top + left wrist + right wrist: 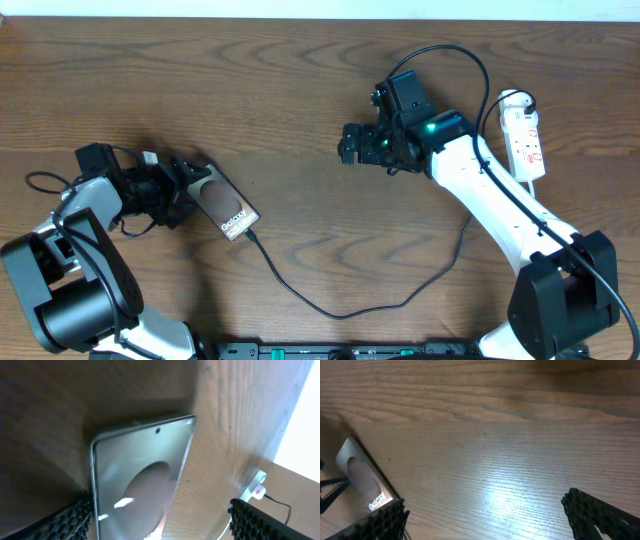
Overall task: Plug charger to phone and switch on socket
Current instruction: 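Lower the phone onto the table with the left gripper, then move the right gripper to the white power strip's switch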
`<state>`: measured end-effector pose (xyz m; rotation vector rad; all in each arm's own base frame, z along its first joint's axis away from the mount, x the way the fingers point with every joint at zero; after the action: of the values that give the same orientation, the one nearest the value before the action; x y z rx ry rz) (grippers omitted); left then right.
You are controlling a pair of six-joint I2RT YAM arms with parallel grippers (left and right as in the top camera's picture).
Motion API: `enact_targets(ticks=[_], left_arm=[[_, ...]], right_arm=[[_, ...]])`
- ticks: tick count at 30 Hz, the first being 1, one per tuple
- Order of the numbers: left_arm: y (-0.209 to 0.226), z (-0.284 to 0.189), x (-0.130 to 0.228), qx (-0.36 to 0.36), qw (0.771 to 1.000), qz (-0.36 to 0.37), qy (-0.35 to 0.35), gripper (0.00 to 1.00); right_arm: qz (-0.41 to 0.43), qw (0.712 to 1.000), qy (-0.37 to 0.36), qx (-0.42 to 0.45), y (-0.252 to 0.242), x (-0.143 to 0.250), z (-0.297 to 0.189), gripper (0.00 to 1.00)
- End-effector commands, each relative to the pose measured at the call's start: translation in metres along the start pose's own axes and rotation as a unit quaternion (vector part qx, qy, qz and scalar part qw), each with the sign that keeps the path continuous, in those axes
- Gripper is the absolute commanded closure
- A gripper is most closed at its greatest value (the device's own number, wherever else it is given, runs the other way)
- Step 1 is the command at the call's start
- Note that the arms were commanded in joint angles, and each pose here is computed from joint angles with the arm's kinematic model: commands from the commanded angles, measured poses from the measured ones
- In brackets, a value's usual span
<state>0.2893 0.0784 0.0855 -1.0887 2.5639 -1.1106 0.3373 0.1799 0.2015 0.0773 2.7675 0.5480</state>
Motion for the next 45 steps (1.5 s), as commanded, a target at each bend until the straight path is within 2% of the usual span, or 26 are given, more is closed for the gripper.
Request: enact_targets(ticks=[1,9,15,19,21,23,31,41,45], left_arm=[[0.062,0.016,0.018,-0.198,0.978,-0.065,0.01,0.09],[0.064,0.012,0.023,-0.22,0.973,-0.074,0.019,0.09],[0.042,-0.014,0.023,-0.224,0.973,-0.04,-0.034,0.09],[0.013,-0.043,0.028,-0.195,0.976,0.028,-0.089,0.09],[-0.007,-0.055,0.037,-0.156,0.978,0.105,-0.097,0.09],[-0.031,-0.066,0.052,-0.106,0.969,0.2,-0.099,0.09],[-0.087,-0.078,0.088,-0.064,0.92,0.364,-0.129,0.08],[-0.143,-0.064,0.11,-0.013,0.873,0.468,-0.133,0.08],[-0.156,-0.06,0.117,-0.016,0.863,0.484,-0.143,0.08]], right_arm=[[-0.005,1.0,-0.009,-0.006,0.006,0.0,-0.008,0.01],[-0.005,1.0,-0.006,-0.005,0.006,0.001,-0.008,0.01],[-0.008,1.0,-0.004,0.006,0.003,0.002,-0.008,0.01],[-0.011,1.0,-0.006,0.014,0.001,0.002,-0.009,0.01],[-0.022,1.0,-0.005,0.018,-0.001,0.002,-0.01,0.01],[-0.011,0.999,-0.012,0.04,-0.012,-0.001,-0.018,0.01],[0.054,0.992,-0.098,0.064,-0.064,-0.027,-0.087,0.01],[0.101,0.982,-0.127,0.098,-0.167,-0.063,-0.187,0.01],[0.131,0.98,-0.12,0.087,-0.206,-0.075,-0.203,0.01]])
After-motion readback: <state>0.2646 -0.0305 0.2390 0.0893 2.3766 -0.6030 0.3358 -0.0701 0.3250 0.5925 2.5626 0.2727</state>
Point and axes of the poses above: each gripper's point midway between its finger pads, its own z axis out along the fingers, its own y axis along the line the jaws close on, x = y × z, the point moved 9 cm from there along -z, back along the fingers, and after that the axes turned 2 degrees about z, right-handed, at the moved point
